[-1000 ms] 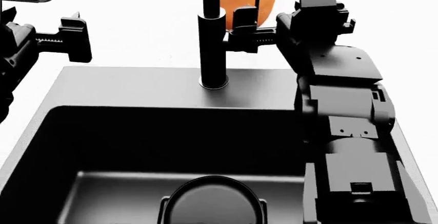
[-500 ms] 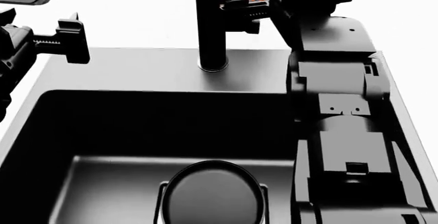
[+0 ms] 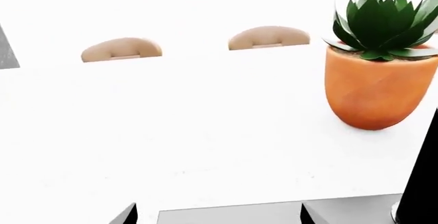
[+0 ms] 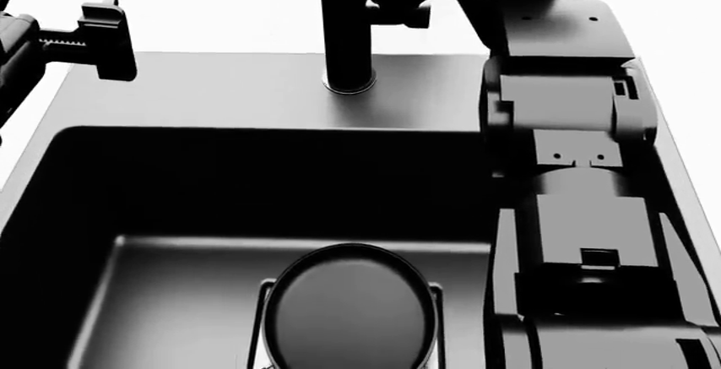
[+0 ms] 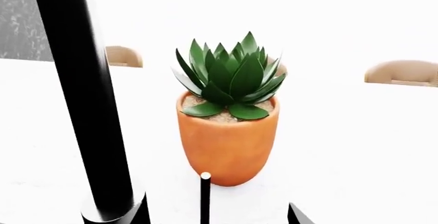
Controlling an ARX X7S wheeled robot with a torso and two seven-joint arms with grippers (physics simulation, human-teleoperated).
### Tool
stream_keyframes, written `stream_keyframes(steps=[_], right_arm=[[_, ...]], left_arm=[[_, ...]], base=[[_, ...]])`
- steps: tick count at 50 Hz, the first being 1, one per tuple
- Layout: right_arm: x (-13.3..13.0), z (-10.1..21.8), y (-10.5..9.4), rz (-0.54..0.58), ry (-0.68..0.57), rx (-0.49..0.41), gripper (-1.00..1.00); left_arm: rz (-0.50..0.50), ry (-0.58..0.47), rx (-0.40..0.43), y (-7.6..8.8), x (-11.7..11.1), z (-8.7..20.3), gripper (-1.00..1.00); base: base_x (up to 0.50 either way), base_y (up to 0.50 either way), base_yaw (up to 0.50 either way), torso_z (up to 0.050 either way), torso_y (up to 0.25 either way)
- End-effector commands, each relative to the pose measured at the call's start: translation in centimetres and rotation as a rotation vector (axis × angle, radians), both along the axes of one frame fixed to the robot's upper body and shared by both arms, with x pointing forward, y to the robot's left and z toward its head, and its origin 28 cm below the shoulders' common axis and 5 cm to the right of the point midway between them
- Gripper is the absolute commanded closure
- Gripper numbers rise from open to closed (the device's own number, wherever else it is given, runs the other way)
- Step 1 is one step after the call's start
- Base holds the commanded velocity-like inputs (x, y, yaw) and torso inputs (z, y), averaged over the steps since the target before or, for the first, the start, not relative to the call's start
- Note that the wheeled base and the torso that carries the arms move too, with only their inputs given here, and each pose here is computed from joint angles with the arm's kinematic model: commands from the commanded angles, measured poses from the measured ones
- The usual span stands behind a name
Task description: Pick the pan and sponge and place them into the sink. Then turn on the water.
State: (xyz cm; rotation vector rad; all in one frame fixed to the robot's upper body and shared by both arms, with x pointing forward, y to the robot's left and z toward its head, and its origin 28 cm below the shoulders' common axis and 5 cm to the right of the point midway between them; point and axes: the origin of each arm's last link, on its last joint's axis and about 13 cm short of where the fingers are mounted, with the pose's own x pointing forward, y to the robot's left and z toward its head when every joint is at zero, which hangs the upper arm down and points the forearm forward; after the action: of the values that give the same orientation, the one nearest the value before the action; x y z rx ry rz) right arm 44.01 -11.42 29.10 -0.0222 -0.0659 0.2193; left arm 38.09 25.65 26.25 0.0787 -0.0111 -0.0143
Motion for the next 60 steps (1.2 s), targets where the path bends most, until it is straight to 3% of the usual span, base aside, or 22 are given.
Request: stream_keyframes(steps=[1,24,39,60], right_arm=[[0.0,0.6,0.0,-0.002,-0.009,0.008,-1.00],[-0.2,2.5,0.0,-0.008,-0.038,-0.001,-1.00],[-0.1,2.0,-0.3,-0.018,-0.031,-0.004,-1.00],[-0.5,5.3,0.0,-0.018,-0.083,-0.022,-1.00]], left_arm=[[-0.004,-0.002,0.007,0.0,0.0,0.4,-1.00],[-0.009,0.001,0.012,0.1,0.2,0.4,-1.00],[-0.007,0.008,0.011,0.1,0.3,0.1,-1.00],[-0.004,-0.015,-0.019,0.5,0.2,2.4,-1.00]], base=[[0.00,0.00,0.00,0.005,-0.068],[0.00,0.00,0.00,0.005,-0.070],[0.00,0.00,0.00,0.010,-0.099],[0.00,0.00,0.00,0.006,-0.047]])
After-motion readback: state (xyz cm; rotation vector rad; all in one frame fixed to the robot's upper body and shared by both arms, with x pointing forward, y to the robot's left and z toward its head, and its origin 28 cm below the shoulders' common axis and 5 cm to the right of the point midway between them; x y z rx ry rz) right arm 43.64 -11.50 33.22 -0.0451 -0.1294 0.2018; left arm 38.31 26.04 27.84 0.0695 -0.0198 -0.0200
